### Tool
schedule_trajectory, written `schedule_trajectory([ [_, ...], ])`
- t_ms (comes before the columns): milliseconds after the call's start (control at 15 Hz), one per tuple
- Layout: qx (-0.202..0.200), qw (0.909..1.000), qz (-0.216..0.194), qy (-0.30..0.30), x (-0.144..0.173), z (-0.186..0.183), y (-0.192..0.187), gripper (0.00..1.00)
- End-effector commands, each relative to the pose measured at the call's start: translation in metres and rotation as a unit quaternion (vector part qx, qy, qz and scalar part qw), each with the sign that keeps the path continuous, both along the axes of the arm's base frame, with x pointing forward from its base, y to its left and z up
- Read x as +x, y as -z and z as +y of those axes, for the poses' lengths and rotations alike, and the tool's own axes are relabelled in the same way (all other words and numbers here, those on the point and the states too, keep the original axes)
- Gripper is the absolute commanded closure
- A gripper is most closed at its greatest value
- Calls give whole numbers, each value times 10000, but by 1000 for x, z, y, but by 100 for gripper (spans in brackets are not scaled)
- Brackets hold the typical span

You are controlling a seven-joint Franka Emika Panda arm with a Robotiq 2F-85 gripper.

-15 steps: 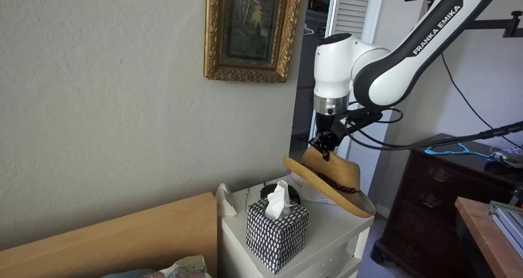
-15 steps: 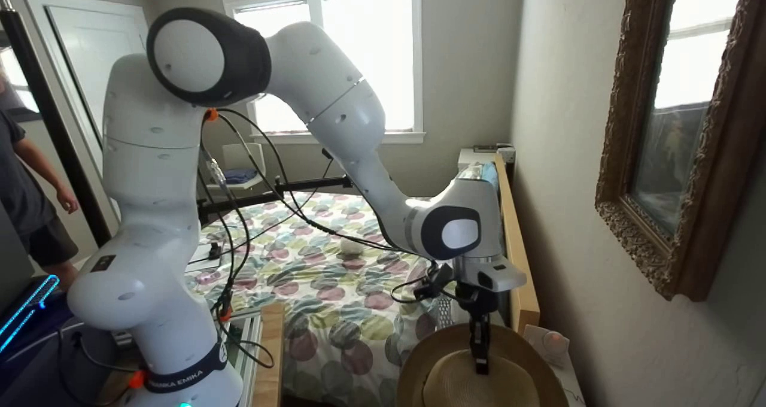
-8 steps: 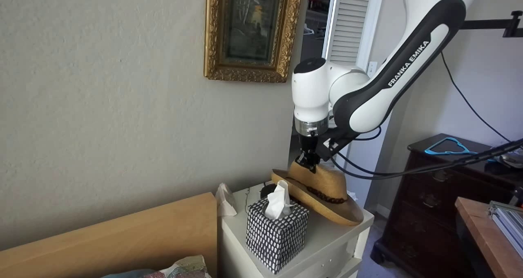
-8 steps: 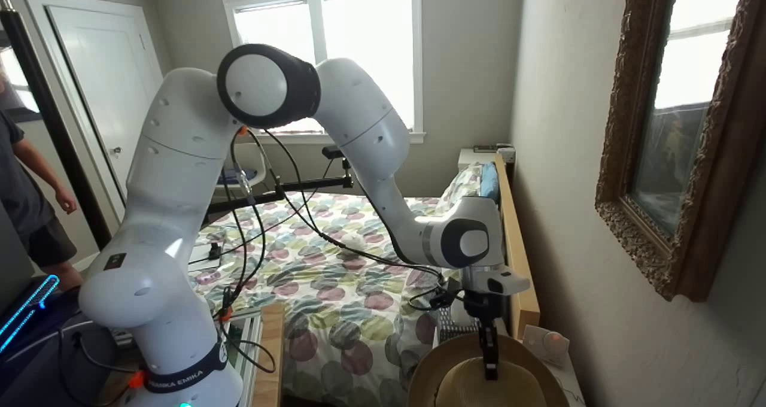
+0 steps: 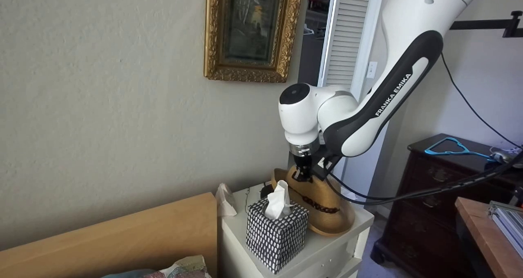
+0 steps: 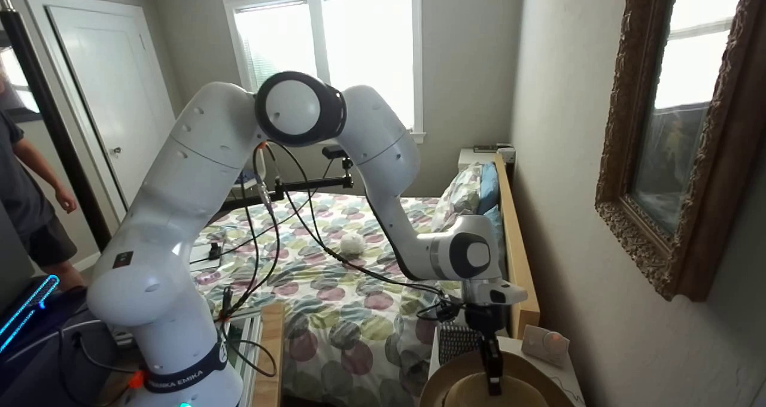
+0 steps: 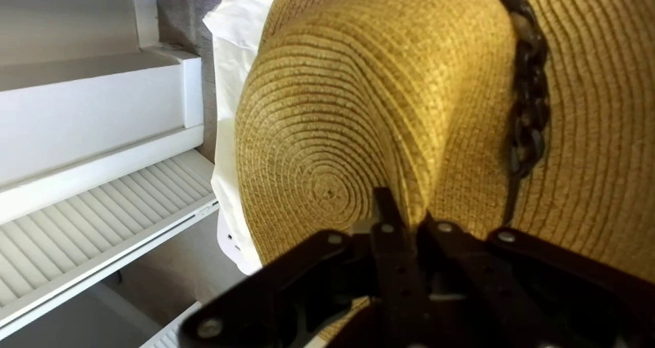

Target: Put the hat on the white table

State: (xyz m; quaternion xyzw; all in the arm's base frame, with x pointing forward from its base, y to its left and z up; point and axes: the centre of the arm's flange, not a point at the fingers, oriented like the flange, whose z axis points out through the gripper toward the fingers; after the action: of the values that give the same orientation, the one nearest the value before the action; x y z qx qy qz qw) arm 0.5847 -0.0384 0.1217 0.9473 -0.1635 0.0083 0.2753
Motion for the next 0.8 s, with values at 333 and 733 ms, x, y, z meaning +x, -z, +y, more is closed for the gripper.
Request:
schedule_trajectory([
  [333, -170, 9994, 47, 313, -4, 1, -49, 34],
  [733, 689, 9929, -274, 926, -32, 32, -153, 0],
])
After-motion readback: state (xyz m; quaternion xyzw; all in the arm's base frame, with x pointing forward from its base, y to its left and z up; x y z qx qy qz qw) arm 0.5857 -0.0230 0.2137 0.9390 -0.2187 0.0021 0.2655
